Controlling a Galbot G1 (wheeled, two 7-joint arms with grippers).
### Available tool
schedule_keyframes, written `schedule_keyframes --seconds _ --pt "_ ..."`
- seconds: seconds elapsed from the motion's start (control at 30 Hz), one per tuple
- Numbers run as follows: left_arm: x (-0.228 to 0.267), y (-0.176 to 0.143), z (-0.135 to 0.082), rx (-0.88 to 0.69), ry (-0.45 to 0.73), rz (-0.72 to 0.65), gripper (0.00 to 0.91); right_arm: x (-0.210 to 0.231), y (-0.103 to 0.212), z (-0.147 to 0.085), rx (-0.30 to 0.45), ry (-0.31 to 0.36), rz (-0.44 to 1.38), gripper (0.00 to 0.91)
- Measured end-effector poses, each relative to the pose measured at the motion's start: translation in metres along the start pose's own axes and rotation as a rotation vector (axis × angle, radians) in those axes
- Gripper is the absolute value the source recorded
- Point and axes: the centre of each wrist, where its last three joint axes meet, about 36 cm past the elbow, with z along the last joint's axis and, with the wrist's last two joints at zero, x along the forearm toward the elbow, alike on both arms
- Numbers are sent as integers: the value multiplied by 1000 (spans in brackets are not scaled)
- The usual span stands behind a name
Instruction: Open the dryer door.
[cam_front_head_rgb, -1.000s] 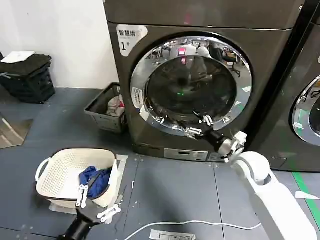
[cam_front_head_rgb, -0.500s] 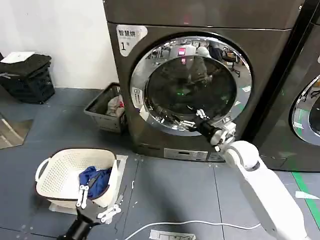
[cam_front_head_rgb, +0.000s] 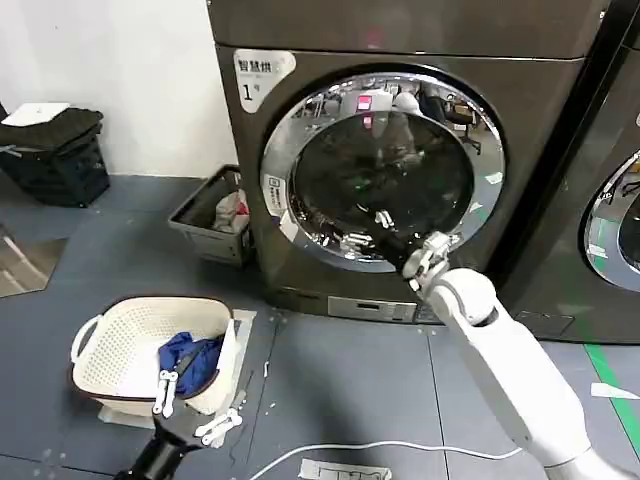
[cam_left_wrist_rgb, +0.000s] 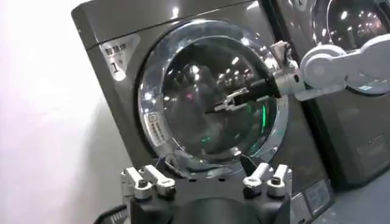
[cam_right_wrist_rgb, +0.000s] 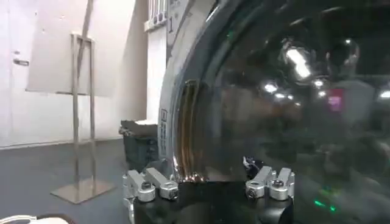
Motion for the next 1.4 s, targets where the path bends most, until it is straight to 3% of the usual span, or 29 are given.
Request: schedule_keyframes --seconds 1.4 --pt "-1 1 3 6 0 -6 907 -93 22 5 9 42 -45 907"
